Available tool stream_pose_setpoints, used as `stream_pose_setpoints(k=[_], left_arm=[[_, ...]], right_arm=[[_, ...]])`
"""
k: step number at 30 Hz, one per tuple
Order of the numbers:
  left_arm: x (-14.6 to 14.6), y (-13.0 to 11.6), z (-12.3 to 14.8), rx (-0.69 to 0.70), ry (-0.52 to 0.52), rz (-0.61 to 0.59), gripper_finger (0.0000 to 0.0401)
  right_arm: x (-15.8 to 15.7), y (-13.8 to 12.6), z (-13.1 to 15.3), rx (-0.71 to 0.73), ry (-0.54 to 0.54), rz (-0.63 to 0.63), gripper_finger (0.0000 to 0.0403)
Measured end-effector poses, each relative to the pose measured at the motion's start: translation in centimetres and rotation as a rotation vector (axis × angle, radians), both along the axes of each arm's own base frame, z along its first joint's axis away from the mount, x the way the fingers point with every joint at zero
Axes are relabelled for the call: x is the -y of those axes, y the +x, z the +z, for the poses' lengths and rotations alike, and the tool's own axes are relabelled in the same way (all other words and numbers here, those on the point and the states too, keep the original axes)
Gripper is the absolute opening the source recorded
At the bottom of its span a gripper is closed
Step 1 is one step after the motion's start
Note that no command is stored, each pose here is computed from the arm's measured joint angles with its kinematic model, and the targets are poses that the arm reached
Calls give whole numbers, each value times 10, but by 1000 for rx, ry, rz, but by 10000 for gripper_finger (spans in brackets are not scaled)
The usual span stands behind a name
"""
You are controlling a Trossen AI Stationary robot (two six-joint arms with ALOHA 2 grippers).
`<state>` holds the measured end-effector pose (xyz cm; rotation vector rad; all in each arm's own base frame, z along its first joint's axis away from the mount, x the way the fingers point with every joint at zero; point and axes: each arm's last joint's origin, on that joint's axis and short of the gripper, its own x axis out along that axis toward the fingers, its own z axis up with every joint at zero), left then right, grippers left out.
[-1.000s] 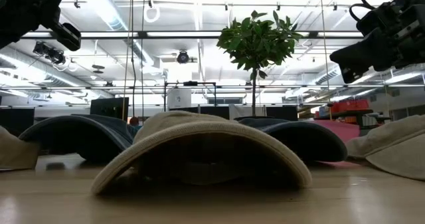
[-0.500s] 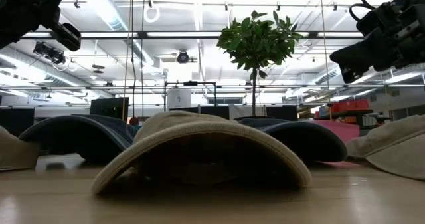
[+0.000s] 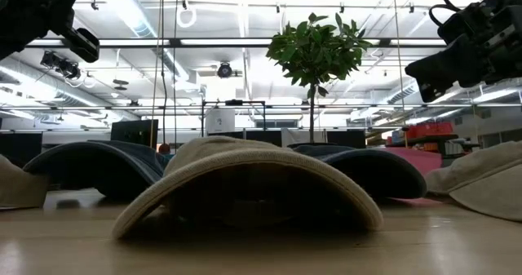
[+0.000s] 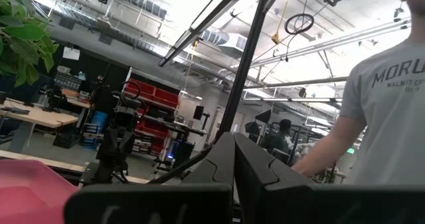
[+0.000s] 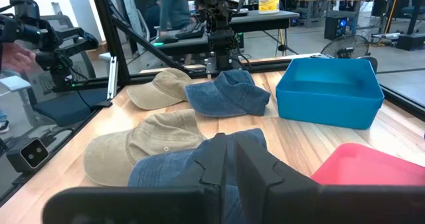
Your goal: Pick & Place hat
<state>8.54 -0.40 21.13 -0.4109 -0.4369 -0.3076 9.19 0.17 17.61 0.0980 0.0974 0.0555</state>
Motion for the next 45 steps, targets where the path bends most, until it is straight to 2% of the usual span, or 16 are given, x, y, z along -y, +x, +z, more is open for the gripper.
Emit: stream_pose_setpoints(k=[14, 19, 23, 26, 28, 34, 36, 39, 42, 45], left_arm=[[0, 0, 0, 0, -1, 0, 3], [0, 0, 0, 0, -3, 1, 3], [-1, -3, 5, 28, -140, -45, 3], [-3, -7, 12, 116, -259, -35, 3], [-5, -12, 18, 189, -306, -8, 3], [-7, -21, 27, 336, -365, 54, 3], [-9, -21, 27, 346, -427, 68, 3], [-10, -21, 28, 342, -500, 84, 3], [-11, -22, 28, 352, -477, 143, 3], [-12, -22, 28, 352, -482, 149, 3]], right_arm=[[0, 0, 2, 21, 2, 0, 36], [0, 0, 8, 72, 107, -6, 36], [0, 0, 21, 205, 264, 4, 36], [0, -3, 33, 318, 397, 31, 36], [0, -4, 39, 378, 435, 48, 36], [0, -12, 56, 566, 424, 88, 36], [0, -15, 62, 644, 430, 89, 36], [3, -21, 70, 760, 525, 35, 36], [5, -25, 75, 832, 627, 15, 36], [7, -27, 76, 875, 679, -24, 36]])
